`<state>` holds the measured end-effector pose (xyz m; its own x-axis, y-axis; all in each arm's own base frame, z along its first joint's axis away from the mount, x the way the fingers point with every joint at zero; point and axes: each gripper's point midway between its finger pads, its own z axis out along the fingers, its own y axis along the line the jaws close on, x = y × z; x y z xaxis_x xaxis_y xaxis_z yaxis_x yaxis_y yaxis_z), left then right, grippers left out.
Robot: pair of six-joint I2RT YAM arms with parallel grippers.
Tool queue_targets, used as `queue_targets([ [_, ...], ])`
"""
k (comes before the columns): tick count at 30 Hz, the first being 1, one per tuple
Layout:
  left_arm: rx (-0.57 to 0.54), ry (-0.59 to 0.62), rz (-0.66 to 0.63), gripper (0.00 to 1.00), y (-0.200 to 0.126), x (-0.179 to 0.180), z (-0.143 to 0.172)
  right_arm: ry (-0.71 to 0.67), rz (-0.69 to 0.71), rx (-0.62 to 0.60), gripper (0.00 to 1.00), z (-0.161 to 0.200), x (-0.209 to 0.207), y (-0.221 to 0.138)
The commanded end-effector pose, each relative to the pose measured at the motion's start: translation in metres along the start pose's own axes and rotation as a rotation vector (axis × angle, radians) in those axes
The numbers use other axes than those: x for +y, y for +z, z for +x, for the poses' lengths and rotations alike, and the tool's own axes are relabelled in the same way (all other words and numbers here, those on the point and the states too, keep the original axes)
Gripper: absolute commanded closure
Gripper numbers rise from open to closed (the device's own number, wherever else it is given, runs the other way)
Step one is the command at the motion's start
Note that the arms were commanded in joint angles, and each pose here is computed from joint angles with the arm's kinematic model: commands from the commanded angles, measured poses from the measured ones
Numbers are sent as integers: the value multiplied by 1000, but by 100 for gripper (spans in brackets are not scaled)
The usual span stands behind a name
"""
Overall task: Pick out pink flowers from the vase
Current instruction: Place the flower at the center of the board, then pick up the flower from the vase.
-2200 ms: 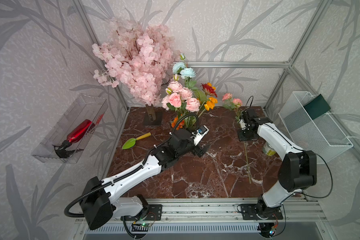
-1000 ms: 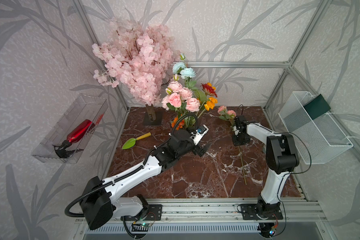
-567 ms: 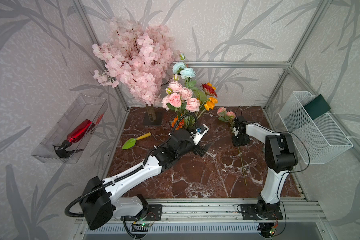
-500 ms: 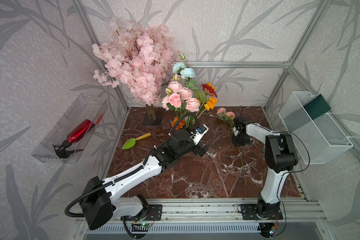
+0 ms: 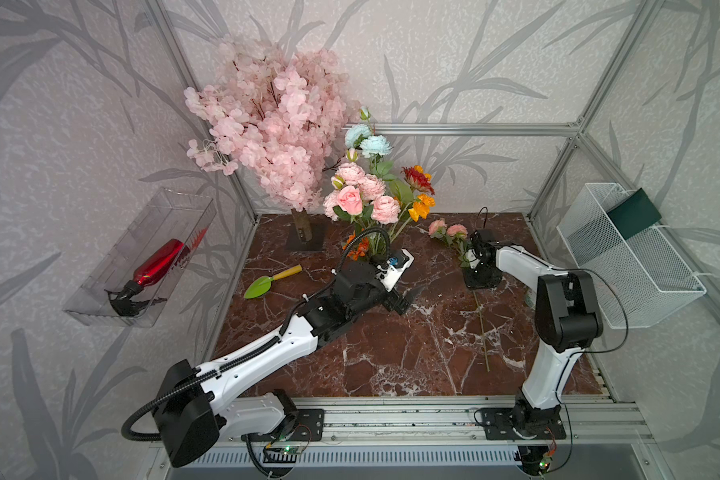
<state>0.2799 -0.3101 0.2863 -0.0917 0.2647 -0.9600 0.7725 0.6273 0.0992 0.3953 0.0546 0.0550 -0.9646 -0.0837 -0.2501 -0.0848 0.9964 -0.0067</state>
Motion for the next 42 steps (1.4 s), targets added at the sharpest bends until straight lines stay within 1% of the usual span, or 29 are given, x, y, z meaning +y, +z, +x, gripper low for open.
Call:
queue_targets([
  [1, -18, -9, -11, 1, 0, 1, -5, -27, -93, -131, 57, -12, 20, -43],
  [2, -10, -13, -28, 1, 2, 4, -5, -37, -109, -143, 55, -12, 24, -46],
  [3, 1, -21, -58, 1, 3, 10, -4, -48, -129, -191, 52, -15, 28, -63],
  [5, 10, -28, -103, 2, 5, 18, -3, -67, -153, -241, 46, -17, 35, -81],
  [6, 13, -29, -117, 2, 6, 20, -3, -80, -163, -266, 33, -17, 39, -90],
  [7, 14, -30, -128, 2, 8, 22, -2, -93, -171, -289, 11, -17, 44, -98],
  [8, 12, -30, -137, 2, 9, 24, -2, -103, -175, -308, 1, -17, 47, -106],
  [13, 1, -32, -179, 6, 10, 31, -7, -192, -244, -433, 1, -8, 73, -145],
  [19, -27, 8, -266, 14, -8, 46, -17, -218, -462, -658, 1, 7, 105, -189],
  [23, -47, 36, -332, 21, -25, 56, -23, -240, -583, -757, 1, 13, 125, -210],
  [30, -86, 55, -481, 33, -52, 79, -34, -327, -703, -823, 1, 20, 162, -222],
  [34, -98, 82, -501, 39, -62, 81, -36, -347, -764, -862, 1, 22, 176, -232],
  [37, -92, 108, -523, 43, -66, 84, -33, -358, -799, -856, 1, 22, 183, -233],
  [39, -84, 121, -531, 47, -69, 85, -32, -366, -809, -844, 1, 21, 185, -230],
  [41, -86, 121, -524, 55, -72, 84, -32, -377, -824, -840, 1, 22, 188, -230],
  [42, -88, 117, -522, 56, -74, 84, -31, -381, -831, -841, 1, 22, 189, -231],
])
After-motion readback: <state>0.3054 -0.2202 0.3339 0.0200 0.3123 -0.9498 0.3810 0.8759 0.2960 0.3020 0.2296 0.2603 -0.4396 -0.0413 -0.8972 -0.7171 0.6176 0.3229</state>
